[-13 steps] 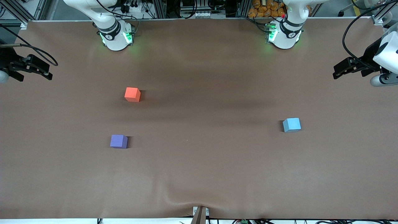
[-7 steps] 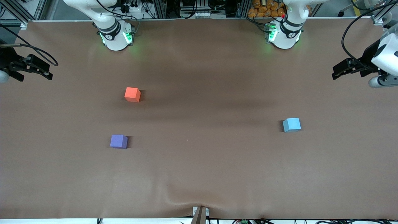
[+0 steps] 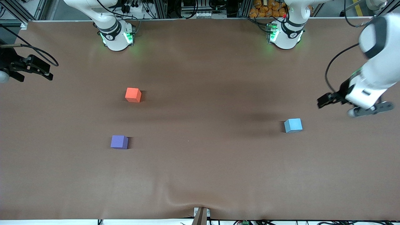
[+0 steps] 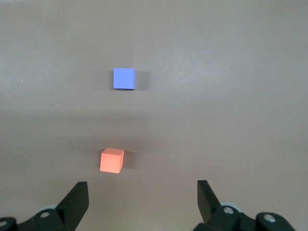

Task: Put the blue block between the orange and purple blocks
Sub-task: 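Reach the left gripper down toward the light blue cube, then close the left gripper on the light blue cube, then carry the blue cube with the left gripper toward the orange cube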

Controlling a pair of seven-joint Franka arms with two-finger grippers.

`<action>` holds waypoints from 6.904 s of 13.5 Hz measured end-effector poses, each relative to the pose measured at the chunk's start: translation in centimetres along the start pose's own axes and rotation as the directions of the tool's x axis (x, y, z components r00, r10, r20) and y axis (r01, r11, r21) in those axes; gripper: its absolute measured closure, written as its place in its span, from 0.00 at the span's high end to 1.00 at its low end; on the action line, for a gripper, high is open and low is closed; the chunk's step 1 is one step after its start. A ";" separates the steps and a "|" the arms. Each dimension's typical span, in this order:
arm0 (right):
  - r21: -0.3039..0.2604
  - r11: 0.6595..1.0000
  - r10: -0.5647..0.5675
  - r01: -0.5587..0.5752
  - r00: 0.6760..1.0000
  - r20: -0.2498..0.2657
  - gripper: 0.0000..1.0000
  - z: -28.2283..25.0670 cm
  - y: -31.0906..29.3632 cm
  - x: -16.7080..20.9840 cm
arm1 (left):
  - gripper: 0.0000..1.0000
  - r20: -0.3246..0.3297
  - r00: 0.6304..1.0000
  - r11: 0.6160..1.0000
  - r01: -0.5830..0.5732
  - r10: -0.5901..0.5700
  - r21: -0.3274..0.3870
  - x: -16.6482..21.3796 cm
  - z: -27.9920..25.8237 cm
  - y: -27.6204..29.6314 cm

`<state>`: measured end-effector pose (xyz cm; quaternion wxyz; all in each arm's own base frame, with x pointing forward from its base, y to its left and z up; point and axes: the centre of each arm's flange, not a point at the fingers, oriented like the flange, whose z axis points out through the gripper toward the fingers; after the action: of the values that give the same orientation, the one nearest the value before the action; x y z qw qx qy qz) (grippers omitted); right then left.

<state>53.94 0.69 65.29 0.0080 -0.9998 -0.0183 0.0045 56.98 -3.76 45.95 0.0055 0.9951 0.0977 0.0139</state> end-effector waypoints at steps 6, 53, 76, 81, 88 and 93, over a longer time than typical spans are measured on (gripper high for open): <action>0.000 1.000 0.000 0.000 1.000 0.001 1.00 0.0 0.0 0.0 | 1.00 -0.039 0.999 0.999 0.012 -0.014 -0.030 -1.3 11.7 -0.6; 0.000 1.000 0.003 -0.003 1.000 0.002 1.00 0.1 0.2 0.0 | 1.00 0.058 0.998 1.000 -0.009 0.010 -0.029 -0.6 25.8 -1.2; 0.000 1.000 0.006 -0.006 1.000 0.012 1.00 0.3 0.3 0.0 | 0.53 0.067 0.939 0.929 -0.319 0.336 -0.187 -11.3 11.1 33.0; 0.000 1.000 0.006 -0.006 1.000 0.017 1.00 0.5 0.3 0.1 | 0.53 0.060 0.890 0.874 -0.427 0.451 -0.232 -16.1 16.0 45.7; 0.001 1.000 -0.016 0.016 0.997 0.072 1.00 3.7 -0.8 1.9 | 0.70 -0.043 0.931 0.908 -0.364 0.363 -0.208 -24.6 24.4 55.2; 0.004 1.000 -0.023 0.023 0.997 0.080 1.00 4.1 -1.2 2.1 | 1.00 0.003 0.946 0.941 -0.321 0.323 -0.104 -20.7 16.2 53.3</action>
<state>55.94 2.06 61.15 0.0088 -0.9985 -0.0301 0.0445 47.47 -60.19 29.98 0.0548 0.9962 -0.0671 0.0097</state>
